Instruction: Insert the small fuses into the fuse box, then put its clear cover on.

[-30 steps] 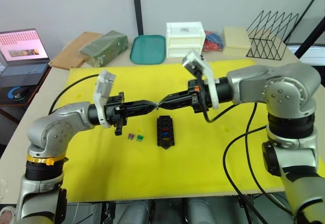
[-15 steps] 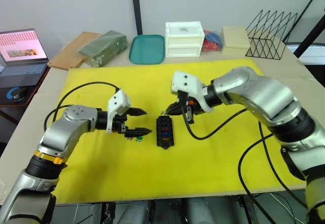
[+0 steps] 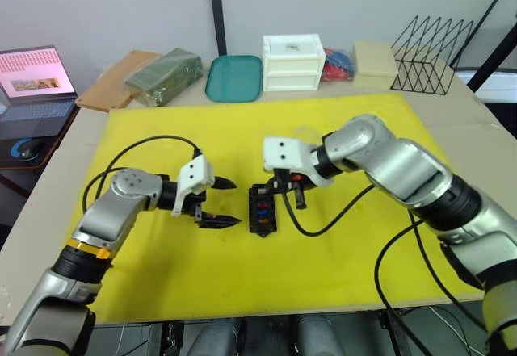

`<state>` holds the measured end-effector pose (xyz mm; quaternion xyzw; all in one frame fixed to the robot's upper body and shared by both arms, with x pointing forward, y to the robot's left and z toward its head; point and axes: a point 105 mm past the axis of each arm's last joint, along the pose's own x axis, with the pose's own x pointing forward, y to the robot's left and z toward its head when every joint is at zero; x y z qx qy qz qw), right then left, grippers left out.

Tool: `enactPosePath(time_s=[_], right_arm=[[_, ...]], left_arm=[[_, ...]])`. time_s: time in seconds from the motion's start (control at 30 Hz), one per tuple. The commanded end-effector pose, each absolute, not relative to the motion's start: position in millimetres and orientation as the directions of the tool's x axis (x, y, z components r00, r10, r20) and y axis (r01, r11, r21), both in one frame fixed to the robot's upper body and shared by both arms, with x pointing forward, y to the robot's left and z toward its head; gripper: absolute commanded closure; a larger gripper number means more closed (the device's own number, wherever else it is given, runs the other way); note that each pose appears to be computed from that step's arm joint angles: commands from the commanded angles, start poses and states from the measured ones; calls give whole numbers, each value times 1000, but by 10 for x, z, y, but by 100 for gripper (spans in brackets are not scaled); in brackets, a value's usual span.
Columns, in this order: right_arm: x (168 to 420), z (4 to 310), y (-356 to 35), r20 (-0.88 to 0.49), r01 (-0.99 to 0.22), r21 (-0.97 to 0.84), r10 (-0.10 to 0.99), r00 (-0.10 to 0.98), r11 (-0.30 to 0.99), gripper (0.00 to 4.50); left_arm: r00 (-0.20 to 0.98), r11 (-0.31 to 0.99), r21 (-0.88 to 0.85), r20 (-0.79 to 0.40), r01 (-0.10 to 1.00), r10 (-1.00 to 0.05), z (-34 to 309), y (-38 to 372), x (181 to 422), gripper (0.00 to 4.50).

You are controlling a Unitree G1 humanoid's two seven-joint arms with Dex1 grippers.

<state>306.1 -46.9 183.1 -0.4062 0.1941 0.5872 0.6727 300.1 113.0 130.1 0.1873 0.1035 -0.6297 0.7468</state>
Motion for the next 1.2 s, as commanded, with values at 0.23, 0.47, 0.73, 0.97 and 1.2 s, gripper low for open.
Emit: enactPosePath(time_s=[0.23, 0.47, 0.73, 0.97, 1.2], right_arm=[[3059, 1830, -442, -738, -941, -336, 631, 240, -36, 450], [3043, 1803, -440, -743, -945, -326, 629, 229, -41, 450], [3036, 1764, -440, -749, -947, -319, 624, 223, -44, 450], [3056, 1730, -440, -753, -945, -323, 618, 226, -47, 450], [3098, 1649, -481, -770, -947, -319, 597, 227, -51, 450]], left_arm=[[175, 106, 196, -380, 975, -908, 1322, 1076, 2959, 3], [185, 114, 205, -375, 972, -908, 1310, 1066, 2963, 3], [189, 115, 210, -374, 971, -908, 1294, 1048, 2966, 3], [188, 114, 213, -370, 970, -910, 1296, 1028, 2954, 3], [191, 118, 213, -363, 970, -912, 1292, 1008, 2942, 3]])
